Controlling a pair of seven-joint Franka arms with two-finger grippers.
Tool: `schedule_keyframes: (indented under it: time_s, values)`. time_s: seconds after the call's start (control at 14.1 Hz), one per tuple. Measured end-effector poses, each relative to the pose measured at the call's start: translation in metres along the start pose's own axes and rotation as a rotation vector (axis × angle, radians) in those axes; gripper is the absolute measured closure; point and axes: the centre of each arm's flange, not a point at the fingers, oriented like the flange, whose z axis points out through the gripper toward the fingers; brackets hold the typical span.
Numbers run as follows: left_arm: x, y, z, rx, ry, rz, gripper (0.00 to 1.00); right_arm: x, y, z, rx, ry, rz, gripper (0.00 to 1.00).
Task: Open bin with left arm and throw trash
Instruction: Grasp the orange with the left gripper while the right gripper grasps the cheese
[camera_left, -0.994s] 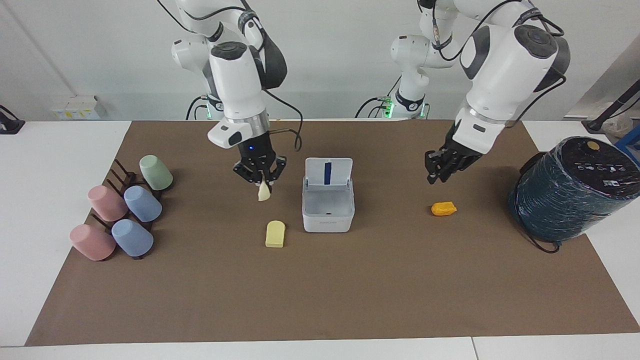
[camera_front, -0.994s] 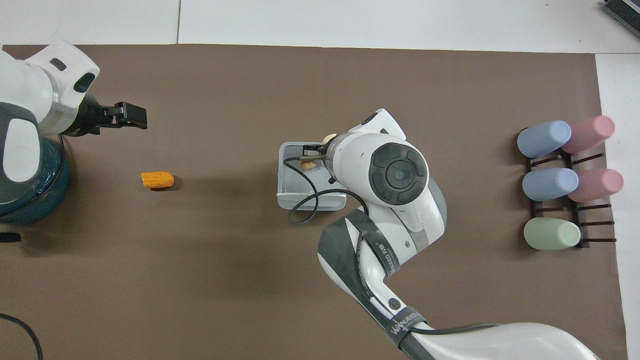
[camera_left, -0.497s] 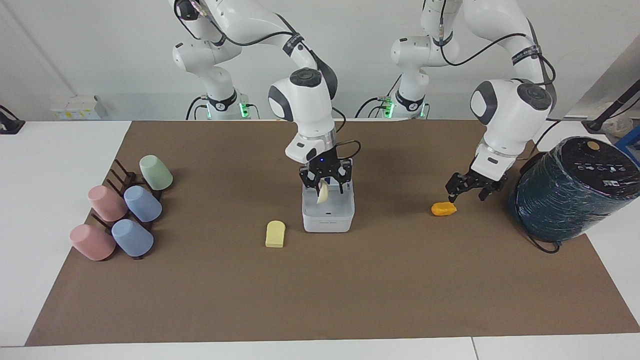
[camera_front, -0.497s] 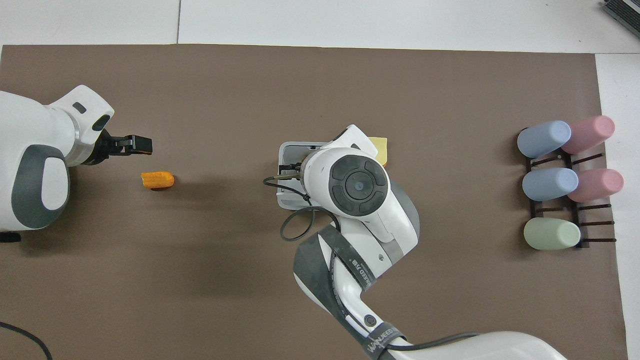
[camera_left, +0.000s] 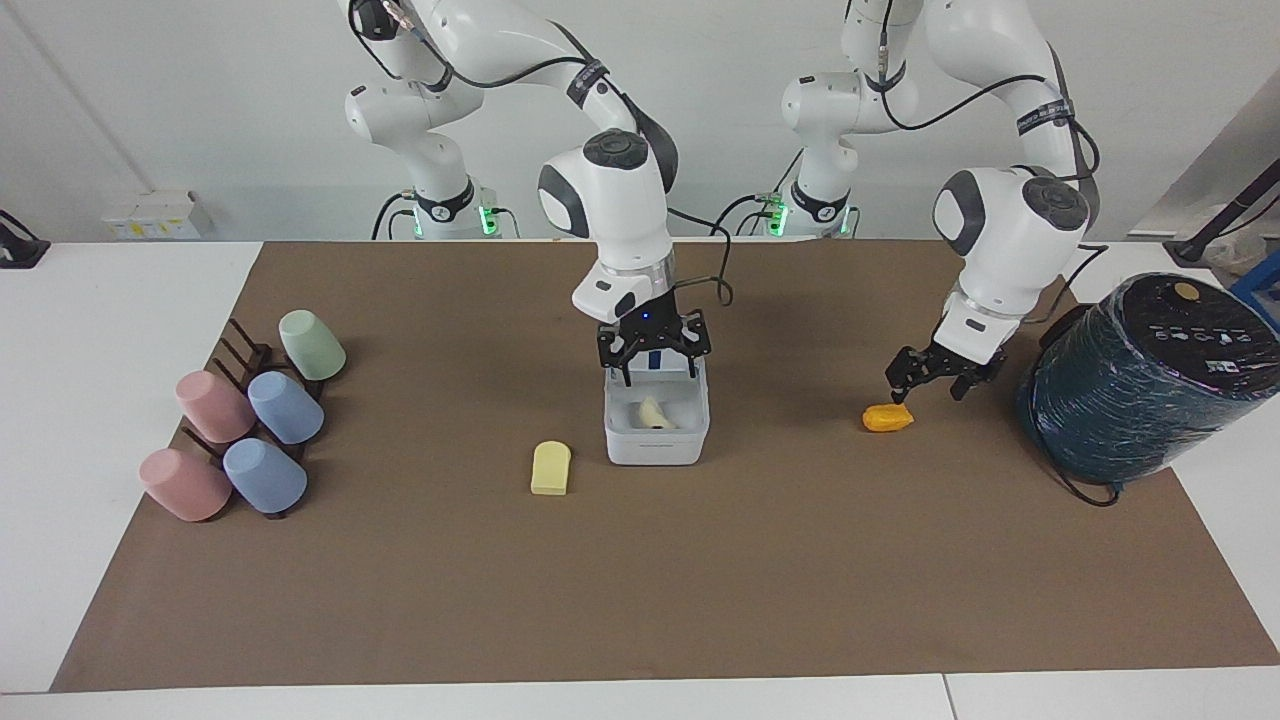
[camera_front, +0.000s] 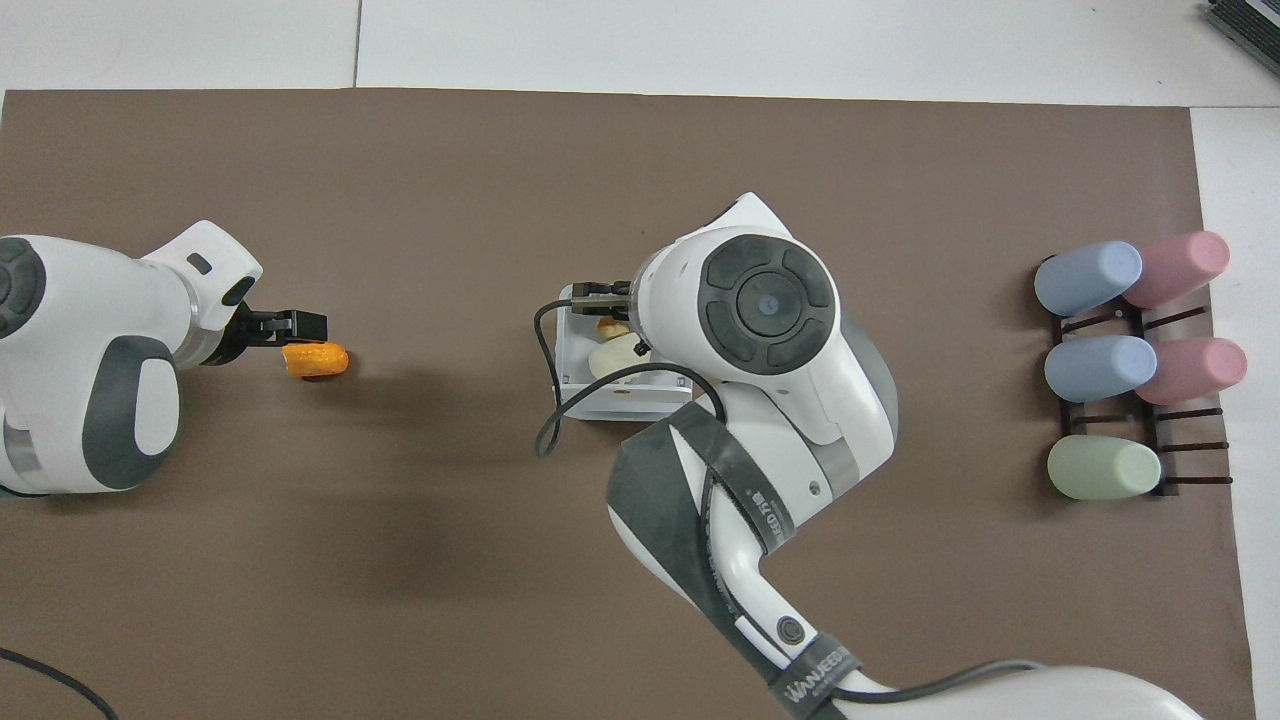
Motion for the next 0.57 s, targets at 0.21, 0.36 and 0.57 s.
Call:
schedule_keyframes:
  time_s: [0.21,0.36,0.57]
  values:
    - [0.000,-0.001,0.016,0.001,0.012,0.007,0.00,0.023,0.040,0.014,-0.042,0.001,0.002,0.00]
    - [0.004,-0.002,0.028,0.001,0.025,0.026,0.00,0.039,0.072,0.030,-0.056,0.002,0.002,0.00]
    - [0.005,-0.003,0.050,0.002,0.021,0.035,0.00,0.045,0.107,0.062,-0.066,0.003,0.008,0.00]
